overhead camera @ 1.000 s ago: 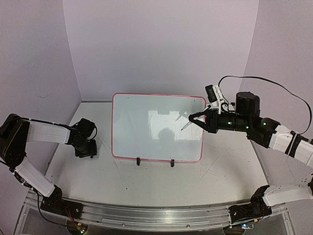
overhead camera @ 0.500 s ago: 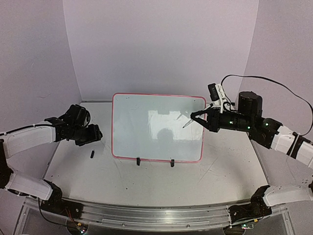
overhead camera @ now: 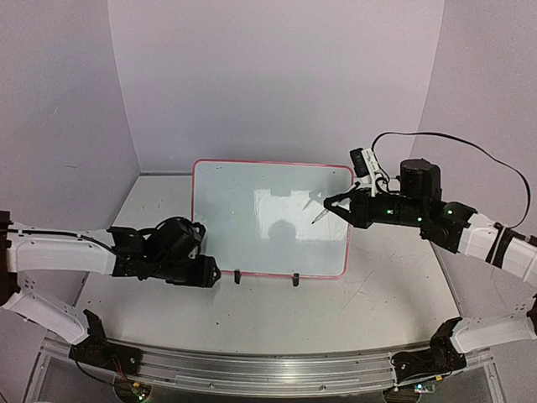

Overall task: Write a sentence on the whiteboard
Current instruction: Move the whiteboard to the center of the board.

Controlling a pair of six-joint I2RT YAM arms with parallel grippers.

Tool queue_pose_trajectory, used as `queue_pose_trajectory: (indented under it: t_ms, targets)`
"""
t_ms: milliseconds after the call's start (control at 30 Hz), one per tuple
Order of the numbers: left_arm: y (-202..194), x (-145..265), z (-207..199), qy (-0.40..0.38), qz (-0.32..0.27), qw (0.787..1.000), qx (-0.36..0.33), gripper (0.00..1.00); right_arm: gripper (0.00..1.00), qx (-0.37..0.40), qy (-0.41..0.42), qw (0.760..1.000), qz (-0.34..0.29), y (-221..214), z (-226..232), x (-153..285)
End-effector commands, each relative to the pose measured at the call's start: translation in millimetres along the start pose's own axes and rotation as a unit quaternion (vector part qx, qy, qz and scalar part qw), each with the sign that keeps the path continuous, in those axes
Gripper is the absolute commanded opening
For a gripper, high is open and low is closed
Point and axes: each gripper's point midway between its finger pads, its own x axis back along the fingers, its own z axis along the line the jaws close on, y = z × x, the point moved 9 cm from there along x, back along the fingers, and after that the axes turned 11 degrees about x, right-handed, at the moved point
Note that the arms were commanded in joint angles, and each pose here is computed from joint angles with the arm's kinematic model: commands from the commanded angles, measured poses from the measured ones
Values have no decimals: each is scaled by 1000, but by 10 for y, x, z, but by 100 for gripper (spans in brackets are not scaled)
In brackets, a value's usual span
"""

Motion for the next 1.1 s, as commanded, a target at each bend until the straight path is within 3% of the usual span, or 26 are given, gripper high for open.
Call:
queue_pose_trajectory:
  t_ms: [0, 133, 500, 700, 1067]
  targets:
    - [-101, -237, -336, -4, -11, 1000, -24, 61, 0, 18, -1, 999, -29, 176, 29, 41]
    - [-275, -592, -457, 33, 7, 998, -56, 63, 0, 22, -2, 999, -39, 208, 57, 104]
    - [-280, -1039, -585, 73, -30, 991, -111, 66, 0, 28, -5, 998, -58, 257, 123, 253]
    - [-276, -1185, -652, 78, -40, 988, -124, 46, 0, 28, -8, 998, -59, 251, 133, 289]
    - [-319, -1397, -915, 57, -29, 986, -153, 34, 0, 28, -16, 998, -58, 247, 125, 298]
